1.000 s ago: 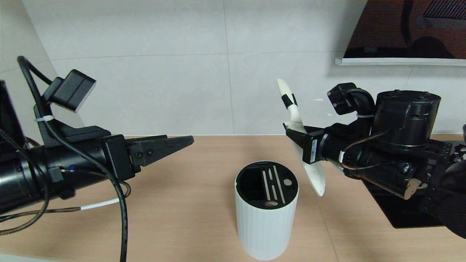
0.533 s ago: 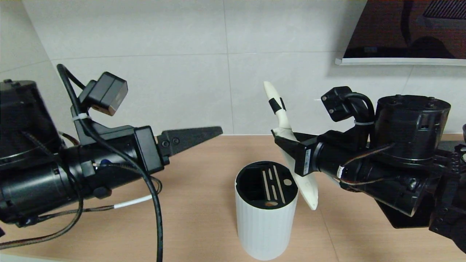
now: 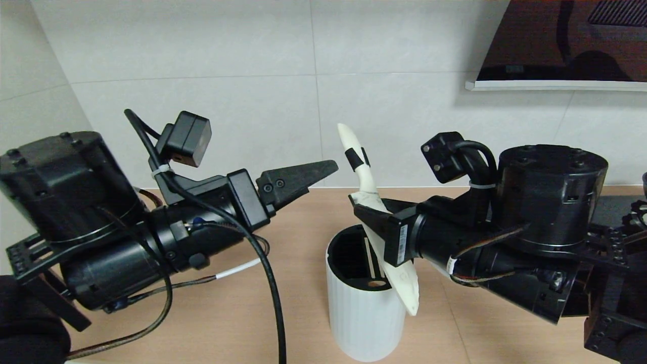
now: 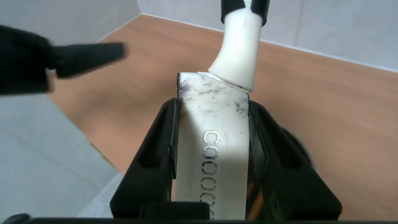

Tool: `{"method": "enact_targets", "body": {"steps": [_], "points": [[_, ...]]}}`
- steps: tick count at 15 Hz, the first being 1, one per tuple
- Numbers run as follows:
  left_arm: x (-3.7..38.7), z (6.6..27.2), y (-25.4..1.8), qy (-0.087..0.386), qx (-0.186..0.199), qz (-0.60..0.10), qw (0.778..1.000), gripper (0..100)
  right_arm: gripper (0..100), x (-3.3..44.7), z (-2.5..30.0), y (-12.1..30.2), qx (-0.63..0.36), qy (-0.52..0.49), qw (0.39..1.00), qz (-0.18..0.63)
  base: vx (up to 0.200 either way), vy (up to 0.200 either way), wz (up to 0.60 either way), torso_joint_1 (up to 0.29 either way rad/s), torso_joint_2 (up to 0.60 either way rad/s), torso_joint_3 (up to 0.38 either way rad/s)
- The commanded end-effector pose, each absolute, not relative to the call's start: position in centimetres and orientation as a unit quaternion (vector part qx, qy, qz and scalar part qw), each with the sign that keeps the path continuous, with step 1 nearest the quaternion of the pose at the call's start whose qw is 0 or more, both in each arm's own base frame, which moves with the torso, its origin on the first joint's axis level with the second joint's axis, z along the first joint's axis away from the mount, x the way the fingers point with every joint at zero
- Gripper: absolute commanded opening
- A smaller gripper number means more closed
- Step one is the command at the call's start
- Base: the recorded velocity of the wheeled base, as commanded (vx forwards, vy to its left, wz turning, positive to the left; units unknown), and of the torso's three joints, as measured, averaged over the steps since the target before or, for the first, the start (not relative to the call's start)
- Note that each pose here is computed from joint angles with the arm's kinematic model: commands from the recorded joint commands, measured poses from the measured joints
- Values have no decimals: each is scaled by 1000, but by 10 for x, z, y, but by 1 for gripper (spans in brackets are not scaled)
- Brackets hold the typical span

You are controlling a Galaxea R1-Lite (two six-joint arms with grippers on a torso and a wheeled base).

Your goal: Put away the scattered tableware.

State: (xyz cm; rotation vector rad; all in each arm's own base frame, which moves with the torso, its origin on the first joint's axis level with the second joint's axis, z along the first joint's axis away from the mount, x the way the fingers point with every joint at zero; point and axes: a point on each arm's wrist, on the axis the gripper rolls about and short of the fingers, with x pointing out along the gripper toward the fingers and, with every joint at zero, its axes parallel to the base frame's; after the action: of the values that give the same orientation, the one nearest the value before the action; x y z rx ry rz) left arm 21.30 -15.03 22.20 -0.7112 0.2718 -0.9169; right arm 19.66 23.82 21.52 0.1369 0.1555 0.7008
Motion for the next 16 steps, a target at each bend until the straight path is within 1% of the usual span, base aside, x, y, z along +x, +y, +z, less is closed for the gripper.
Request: {"method": "enact_targets", "body": {"steps": [1, 3, 8, 10, 13, 16], "points": [[220, 209, -161, 140, -335, -424, 830, 100, 0, 194, 212, 243, 65, 81, 931, 349, 0, 0, 0, 0, 0, 0], [222, 205, -167, 136, -337, -418, 833, 100, 0, 190, 211, 247, 64, 83, 928, 356, 0, 0, 0, 0, 0, 0], [223, 205, -168, 129, -338, -420, 832, 100, 0, 181, 211, 252, 66, 86, 922, 372, 0, 0, 0, 0, 0, 0], [225, 202, -169, 120, -340, -422, 832, 100, 0, 177, 210, 254, 66, 88, 919, 379, 0, 0, 0, 0, 0, 0], [228, 198, -172, 119, -339, -420, 833, 100, 0, 171, 208, 259, 67, 94, 914, 389, 0, 0, 0, 0, 0, 0], [229, 197, -172, 116, -339, -412, 838, 100, 0, 167, 205, 262, 65, 100, 911, 395, 0, 0, 0, 0, 0, 0]]}}
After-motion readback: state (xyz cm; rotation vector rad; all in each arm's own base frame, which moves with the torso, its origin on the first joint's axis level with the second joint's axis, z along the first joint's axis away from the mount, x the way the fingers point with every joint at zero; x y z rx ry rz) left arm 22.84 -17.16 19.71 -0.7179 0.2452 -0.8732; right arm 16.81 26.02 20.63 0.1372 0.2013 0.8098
